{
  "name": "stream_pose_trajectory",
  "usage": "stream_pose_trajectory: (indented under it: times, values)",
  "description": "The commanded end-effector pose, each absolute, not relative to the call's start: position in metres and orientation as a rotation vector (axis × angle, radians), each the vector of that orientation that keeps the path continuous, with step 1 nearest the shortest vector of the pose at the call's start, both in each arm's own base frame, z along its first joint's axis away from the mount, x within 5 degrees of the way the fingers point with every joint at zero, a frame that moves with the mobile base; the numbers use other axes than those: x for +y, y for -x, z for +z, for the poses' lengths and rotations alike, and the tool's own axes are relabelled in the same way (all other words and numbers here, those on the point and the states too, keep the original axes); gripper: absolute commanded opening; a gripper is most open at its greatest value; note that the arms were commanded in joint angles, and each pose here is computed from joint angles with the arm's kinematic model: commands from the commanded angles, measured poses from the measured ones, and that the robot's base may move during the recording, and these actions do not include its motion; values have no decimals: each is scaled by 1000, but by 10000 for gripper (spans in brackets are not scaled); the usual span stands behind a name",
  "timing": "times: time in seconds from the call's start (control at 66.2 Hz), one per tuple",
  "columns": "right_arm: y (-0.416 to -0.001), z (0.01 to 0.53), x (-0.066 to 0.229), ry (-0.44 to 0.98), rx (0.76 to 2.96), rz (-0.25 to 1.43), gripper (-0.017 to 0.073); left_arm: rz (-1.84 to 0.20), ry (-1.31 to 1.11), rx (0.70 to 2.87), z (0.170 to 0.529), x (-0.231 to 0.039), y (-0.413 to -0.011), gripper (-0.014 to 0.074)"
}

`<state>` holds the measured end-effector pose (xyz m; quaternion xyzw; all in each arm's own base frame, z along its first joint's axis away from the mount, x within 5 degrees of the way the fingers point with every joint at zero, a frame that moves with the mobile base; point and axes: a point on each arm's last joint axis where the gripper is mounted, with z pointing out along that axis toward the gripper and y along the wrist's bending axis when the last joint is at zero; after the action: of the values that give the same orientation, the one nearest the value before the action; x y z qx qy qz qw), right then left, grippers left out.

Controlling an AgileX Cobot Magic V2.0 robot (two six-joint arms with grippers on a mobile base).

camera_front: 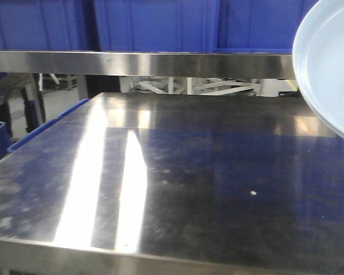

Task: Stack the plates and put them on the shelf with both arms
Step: 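Drive the base to the blue bin shelf holding the plates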

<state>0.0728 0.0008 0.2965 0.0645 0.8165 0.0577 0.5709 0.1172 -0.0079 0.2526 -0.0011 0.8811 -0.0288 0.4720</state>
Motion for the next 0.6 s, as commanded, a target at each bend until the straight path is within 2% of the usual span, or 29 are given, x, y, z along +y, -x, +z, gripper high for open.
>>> stream_pose_trajectory:
  times: [0.0,0.589]
  values:
    - [-74,314,1,-137,1793,145,57,-86,0,2052,268,-9,-122,83]
    - [-74,314,1,-137,1793,145,57,-86,0,2052,268,-9,-122,83]
